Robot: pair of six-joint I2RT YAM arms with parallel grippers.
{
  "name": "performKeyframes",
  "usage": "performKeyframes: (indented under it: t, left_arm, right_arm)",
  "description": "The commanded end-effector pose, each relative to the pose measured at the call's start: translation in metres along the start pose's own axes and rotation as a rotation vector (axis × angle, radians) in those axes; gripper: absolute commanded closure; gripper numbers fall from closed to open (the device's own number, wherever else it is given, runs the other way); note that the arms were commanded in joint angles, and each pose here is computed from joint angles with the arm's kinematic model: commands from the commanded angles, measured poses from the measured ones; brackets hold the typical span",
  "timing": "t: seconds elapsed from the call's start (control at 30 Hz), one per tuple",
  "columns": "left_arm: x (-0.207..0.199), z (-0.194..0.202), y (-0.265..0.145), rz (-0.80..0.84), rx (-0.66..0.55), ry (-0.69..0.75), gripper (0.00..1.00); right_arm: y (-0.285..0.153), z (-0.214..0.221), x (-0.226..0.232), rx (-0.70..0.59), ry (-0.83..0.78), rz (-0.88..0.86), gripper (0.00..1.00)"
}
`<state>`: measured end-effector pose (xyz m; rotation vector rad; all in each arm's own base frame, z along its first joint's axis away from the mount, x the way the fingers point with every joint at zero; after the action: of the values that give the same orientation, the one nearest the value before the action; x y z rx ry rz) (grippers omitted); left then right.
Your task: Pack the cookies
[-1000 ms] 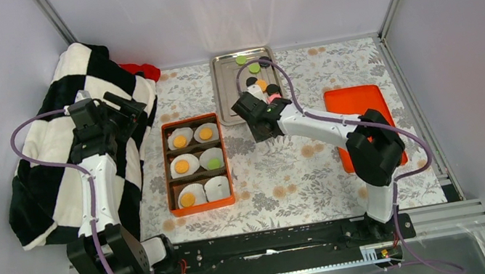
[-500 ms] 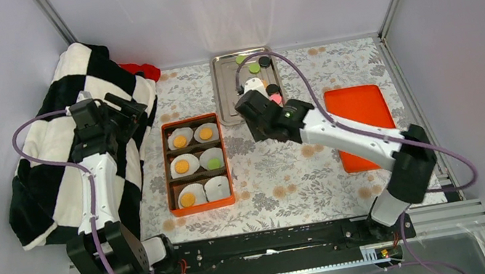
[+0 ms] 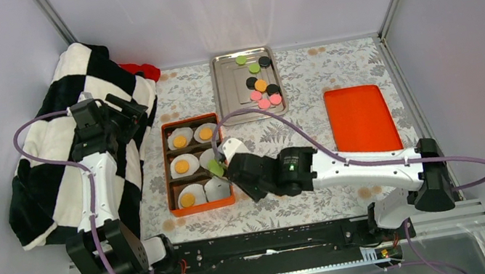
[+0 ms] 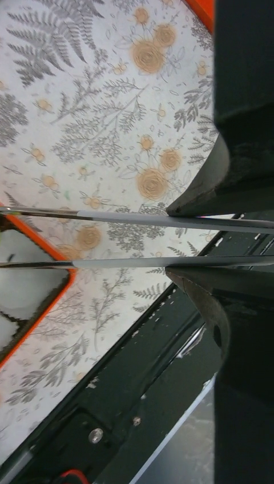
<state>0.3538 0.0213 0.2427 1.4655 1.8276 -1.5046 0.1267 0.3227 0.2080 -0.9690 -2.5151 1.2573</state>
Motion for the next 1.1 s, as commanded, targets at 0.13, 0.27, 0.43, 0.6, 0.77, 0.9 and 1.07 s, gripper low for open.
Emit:
performKeyframes:
  t: [0.13,0.27,0.43,0.6,0.77,0.9,1.07]
  left_arm:
    - [-0.011,-0.002,-0.009,0.029,-0.001,0.037,0.25]
    - [-0.011,-0.001,-0.01,0.026,-0.002,0.036,0.25]
    - [-0.013,-0.001,-0.013,0.031,-0.005,0.039,0.25]
    - [-0.014,-0.001,-0.016,0.037,-0.01,0.04,0.25]
    - [-0.014,0.0,-0.017,0.039,-0.009,0.039,0.25]
    - [-0.013,0.0,-0.016,0.036,-0.005,0.042,0.25]
    - [-0.012,0.001,-0.014,0.036,0.002,0.05,0.24]
  right_arm:
    - [0.008,0.033,0.019,0.074,0.013,-0.034,1.0]
    - [0.003,0.037,0.024,0.07,0.007,-0.038,1.0]
    - [-0.019,0.033,0.029,0.011,-0.007,-0.043,1.0]
    - [-0.032,0.034,0.032,-0.021,-0.016,-0.045,1.0]
    - [-0.023,0.05,0.03,0.038,-0.032,-0.009,0.97]
    - [-0.009,0.062,0.03,0.094,-0.05,0.026,0.81]
    - [0.002,0.071,0.033,0.122,-0.043,0.036,0.66]
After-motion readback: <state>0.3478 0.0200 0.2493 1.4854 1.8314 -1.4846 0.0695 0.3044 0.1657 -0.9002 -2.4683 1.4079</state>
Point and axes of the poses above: each gripper's point midway between its finger pads, its own y axis out along the fingers, its own x axis along the line the jaws close on, z = x × y, the point moved 3 cm from there along -y, back along the fingers, and after that the axes turned 9 degrees about -y, right-handed, at the moved point
